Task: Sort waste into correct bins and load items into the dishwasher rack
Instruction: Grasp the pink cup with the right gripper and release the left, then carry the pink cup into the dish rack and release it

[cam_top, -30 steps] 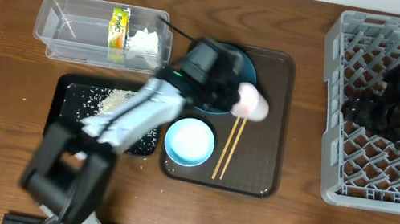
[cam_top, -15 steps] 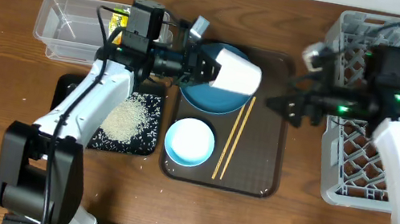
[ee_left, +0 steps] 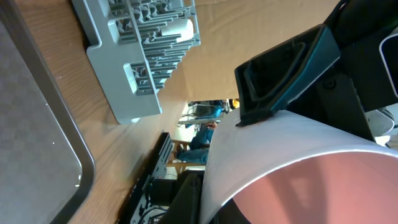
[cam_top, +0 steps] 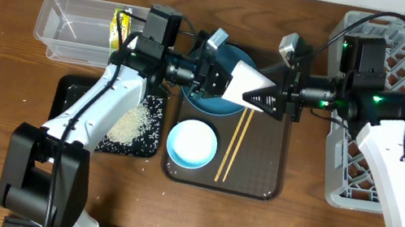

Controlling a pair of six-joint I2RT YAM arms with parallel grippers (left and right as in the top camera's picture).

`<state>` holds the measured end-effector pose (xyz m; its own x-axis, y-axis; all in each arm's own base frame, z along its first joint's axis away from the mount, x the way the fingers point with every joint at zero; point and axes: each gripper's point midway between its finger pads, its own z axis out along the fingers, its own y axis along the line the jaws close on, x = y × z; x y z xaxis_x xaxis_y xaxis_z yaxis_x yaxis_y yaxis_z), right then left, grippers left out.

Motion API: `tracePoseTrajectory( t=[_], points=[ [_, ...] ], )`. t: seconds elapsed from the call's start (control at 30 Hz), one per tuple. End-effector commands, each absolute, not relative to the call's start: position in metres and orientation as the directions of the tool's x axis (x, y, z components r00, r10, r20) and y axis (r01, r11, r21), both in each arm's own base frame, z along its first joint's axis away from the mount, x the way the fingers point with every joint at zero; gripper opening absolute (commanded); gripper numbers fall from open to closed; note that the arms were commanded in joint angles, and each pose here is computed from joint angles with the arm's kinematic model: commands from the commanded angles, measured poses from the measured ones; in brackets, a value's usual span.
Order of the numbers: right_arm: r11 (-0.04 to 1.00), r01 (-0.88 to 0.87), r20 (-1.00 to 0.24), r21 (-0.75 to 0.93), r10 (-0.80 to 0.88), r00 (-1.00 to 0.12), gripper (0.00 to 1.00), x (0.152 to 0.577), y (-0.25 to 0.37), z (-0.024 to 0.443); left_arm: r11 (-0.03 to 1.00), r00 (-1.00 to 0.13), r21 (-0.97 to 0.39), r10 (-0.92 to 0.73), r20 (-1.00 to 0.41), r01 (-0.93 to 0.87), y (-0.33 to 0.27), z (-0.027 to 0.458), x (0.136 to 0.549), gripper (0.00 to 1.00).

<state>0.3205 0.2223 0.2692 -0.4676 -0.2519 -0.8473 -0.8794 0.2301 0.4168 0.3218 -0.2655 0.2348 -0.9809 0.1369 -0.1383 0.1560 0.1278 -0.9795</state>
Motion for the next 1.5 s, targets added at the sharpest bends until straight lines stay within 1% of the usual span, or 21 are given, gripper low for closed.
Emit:
tracePoseTrajectory(
  t=[0.0,0.07,0.17,0.23,0.33,0.53,0.7,0.77,0.87,0.97,1.0,1.07,1.1,1.13,1.17,1.2,1.27,1.3,1.33,1.4,1.47],
  points=[
    [0.298,-0.847,-0.812,0.440,-0.271,-0.517,0.62,0.323,0.218,0.261,0.087,-0.970,-0.977,0.166,-0.177,0.193,-0.269,0.246,0.319,0.06],
    [0.318,-0.836,-0.798,0.447,-0.281,-0.533,0.66,0.323,0.216,0.257,0.084,-0.971,-0.978,0.162,-0.175,0.191,-0.270,0.249,0.321,0.06],
    [0.321,-0.830,-0.790,0.456,-0.283,-0.544,0.82,0.321,0.215,0.255,0.076,-0.970,-0.977,0.157,-0.184,0.198,-0.271,0.253,0.324,0.06],
    [0.325,-0.828,-0.788,0.457,-0.285,-0.546,0.83,0.321,0.215,0.255,0.072,-0.970,-0.977,0.153,-0.187,0.200,-0.272,0.256,0.325,0.06],
    [0.351,-0.824,-0.782,0.445,-0.296,-0.548,0.80,0.324,0.212,0.251,0.067,-0.969,-0.976,0.151,-0.194,0.206,-0.272,0.258,0.327,0.06],
    [0.351,-0.833,-0.794,0.428,-0.293,-0.532,0.76,0.327,0.212,0.252,0.065,-0.969,-0.976,0.153,-0.195,0.206,-0.272,0.258,0.326,0.06],
    [0.353,-0.845,-0.816,0.403,-0.280,-0.506,0.75,0.333,0.210,0.257,0.065,-0.969,-0.976,0.153,-0.195,0.206,-0.272,0.258,0.326,0.06],
    [0.355,-0.846,-0.819,0.398,-0.278,-0.502,0.72,0.334,0.209,0.258,0.065,-0.969,-0.976,0.153,-0.195,0.206,-0.272,0.258,0.326,0.06],
    [0.360,-0.844,-0.819,0.398,-0.275,-0.503,0.59,0.335,0.207,0.258,0.065,-0.969,-0.976,0.153,-0.195,0.206,-0.272,0.258,0.326,0.06],
    [0.365,-0.838,-0.813,0.405,-0.275,-0.513,0.55,0.335,0.206,0.257,0.067,-0.968,-0.975,0.150,-0.201,0.213,-0.272,0.258,0.327,0.07],
    [0.371,-0.834,-0.808,0.409,-0.278,-0.520,0.53,0.335,0.205,0.256,0.069,-0.965,-0.971,0.147,-0.219,0.231,-0.272,0.257,0.328,0.09],
    [0.397,-0.821,-0.793,0.411,-0.289,-0.537,0.46,0.335,0.202,0.250,0.080,-0.951,-0.954,0.135,-0.278,0.290,-0.272,0.254,0.331,0.14],
    [0.439,-0.802,-0.773,0.406,-0.303,-0.557,0.40,0.338,0.198,0.243,0.100,-0.943,-0.941,0.123,-0.311,0.323,-0.272,0.248,0.334,0.15],
    [0.470,-0.785,-0.757,0.403,-0.310,-0.574,0.37,0.339,0.194,0.238,0.126,-0.941,-0.935,0.110,-0.319,0.331,-0.271,0.243,0.337,0.15],
    [0.520,-0.755,-0.731,0.398,-0.317,-0.604,0.34,0.343,0.189,0.231,0.179,-0.945,-0.928,0.089,-0.315,0.326,-0.270,0.232,0.341,0.16],
    [0.587,-0.711,-0.695,0.388,-0.321,-0.644,0.33,0.347,0.180,0.221,0.247,-0.949,-0.916,0.066,-0.309,0.316,-0.266,0.219,0.345,0.16],
    [0.701,-0.622,-0.633,0.349,-0.313,-0.708,0.22,0.354,0.159,0.206,0.409,-0.957,-0.870,0.027,-0.290,0.276,-0.255,0.188,0.353,0.17],
    [0.768,-0.550,-0.593,0.327,-0.286,-0.752,0.16,0.357,0.145,0.198,0.519,-0.962,-0.822,0.000,-0.274,0.234,-0.243,0.168,0.356,0.17],
    [0.810,-0.498,-0.568,0.311,-0.261,-0.780,0.11,0.359,0.134,0.194,0.607,-0.965,-0.769,-0.017,-0.263,0.199,-0.230,0.152,0.358,0.21],
    [0.891,-0.366,-0.522,0.267,-0.185,-0.833,0.03,0.361,0.102,0.190,0.742,-0.969,-0.655,-0.036,-0.246,0.139,-0.201,0.130,0.355,0.27],
    [0.944,-0.241,-0.503,0.226,-0.099,-0.859,0.01,0.363,0.070,0.194,0.835,-0.967,-0.542,-0.048,-0.252,0.099,-0.171,0.123,0.351,0.28]
  ],
)
